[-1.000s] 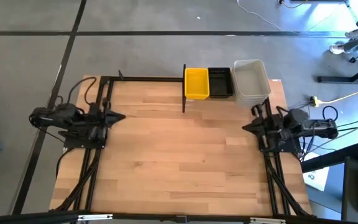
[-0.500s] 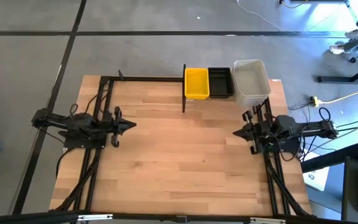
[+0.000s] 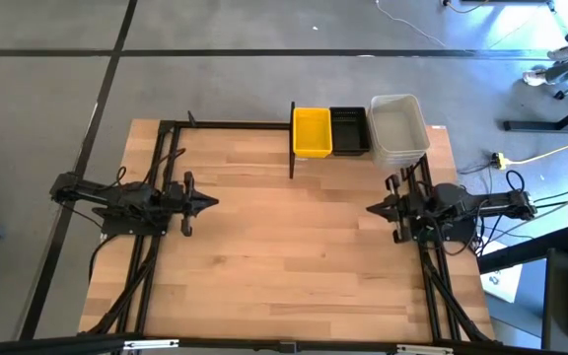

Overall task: Stack baskets on shelf by color
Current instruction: Return to Home Position

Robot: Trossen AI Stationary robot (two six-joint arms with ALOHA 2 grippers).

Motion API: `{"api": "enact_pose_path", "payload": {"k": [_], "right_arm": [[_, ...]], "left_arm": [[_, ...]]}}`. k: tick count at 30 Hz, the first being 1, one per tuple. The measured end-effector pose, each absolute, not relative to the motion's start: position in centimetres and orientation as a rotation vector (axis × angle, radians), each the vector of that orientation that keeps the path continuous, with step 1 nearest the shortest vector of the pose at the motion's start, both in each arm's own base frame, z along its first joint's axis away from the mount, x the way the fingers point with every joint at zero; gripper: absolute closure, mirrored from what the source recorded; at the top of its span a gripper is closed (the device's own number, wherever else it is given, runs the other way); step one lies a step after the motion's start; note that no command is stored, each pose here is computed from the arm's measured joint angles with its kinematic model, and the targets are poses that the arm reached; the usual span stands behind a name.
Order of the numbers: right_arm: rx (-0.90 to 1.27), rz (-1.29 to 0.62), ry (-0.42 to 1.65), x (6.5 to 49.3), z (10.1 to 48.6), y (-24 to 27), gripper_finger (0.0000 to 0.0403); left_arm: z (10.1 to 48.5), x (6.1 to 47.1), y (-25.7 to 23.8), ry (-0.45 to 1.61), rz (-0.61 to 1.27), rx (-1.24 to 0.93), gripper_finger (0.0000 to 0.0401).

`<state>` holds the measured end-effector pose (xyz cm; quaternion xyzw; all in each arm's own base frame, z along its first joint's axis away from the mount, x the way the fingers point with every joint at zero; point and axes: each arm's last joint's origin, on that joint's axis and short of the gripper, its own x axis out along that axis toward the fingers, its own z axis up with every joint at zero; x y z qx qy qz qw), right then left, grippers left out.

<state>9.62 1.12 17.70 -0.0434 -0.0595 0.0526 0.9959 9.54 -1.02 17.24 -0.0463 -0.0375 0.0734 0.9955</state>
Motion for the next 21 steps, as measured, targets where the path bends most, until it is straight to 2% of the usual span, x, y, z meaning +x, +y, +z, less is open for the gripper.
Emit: {"api": "enact_pose_path", "payload": {"k": [21], "right_arm": [[-0.107,0.082,-0.056,9.67,17.1,1.05,0.0391]], "left_arm": [[17.2,9.53,-0.98,-0.071,0.159,-0.088,0.0401]]}}
